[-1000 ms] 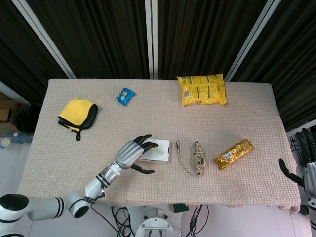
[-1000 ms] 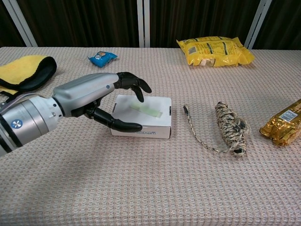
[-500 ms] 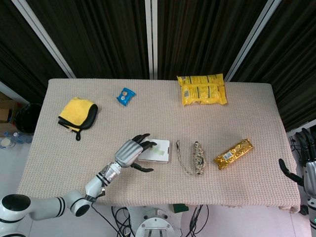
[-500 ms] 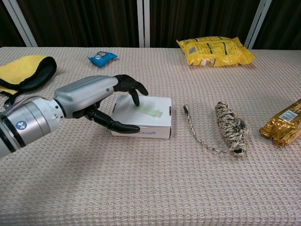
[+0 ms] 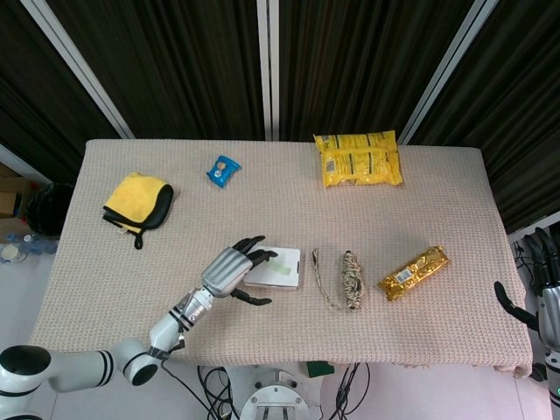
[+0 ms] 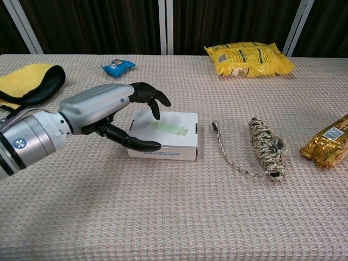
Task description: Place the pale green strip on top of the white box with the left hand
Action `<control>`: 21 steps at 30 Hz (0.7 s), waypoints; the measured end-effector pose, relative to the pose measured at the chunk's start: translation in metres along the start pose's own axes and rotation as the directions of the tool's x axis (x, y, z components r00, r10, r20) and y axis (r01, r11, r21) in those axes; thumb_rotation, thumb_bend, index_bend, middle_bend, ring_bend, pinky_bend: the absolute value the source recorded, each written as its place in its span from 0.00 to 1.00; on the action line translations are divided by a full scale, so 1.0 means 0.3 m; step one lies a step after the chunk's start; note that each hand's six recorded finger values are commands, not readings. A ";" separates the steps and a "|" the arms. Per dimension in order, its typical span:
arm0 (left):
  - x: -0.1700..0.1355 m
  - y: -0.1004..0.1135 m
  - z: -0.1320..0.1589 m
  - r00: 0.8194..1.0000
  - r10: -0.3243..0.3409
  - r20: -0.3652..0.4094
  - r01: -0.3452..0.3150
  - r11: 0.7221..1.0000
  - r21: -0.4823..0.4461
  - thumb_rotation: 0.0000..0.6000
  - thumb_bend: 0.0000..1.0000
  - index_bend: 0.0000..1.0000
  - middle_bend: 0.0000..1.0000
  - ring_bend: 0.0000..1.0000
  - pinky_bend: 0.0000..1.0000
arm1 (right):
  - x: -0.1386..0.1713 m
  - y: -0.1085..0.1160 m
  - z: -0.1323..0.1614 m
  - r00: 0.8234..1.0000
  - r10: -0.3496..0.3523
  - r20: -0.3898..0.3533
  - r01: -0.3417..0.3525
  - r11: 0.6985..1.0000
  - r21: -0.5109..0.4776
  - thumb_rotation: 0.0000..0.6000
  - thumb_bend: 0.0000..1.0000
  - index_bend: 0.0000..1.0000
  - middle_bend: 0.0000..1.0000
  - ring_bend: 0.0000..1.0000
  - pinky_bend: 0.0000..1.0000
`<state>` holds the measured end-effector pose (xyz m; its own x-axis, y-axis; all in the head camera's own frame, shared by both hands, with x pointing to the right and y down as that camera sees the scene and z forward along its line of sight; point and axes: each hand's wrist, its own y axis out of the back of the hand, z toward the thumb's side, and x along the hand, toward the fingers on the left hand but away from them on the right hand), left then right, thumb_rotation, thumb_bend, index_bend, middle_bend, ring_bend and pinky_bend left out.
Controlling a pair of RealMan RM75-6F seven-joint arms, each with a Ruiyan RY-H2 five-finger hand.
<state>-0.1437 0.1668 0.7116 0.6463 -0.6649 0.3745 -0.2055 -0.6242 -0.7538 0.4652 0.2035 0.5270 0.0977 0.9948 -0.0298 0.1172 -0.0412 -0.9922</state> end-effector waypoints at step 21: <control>-0.003 -0.005 0.005 1.000 -0.011 -0.002 0.011 1.000 0.013 0.37 0.00 0.20 0.34 0.06 0.17 | 0.003 0.006 0.000 1.000 -0.006 -0.003 0.006 1.000 -0.001 0.91 0.30 0.00 0.00 0.00 0.00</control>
<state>-0.1430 0.1689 0.7117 0.6472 -0.6588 0.3835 -0.1888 -0.6260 -0.7566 0.4655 0.2044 0.5252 0.0997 0.9947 -0.0236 0.1185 -0.0354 -0.9923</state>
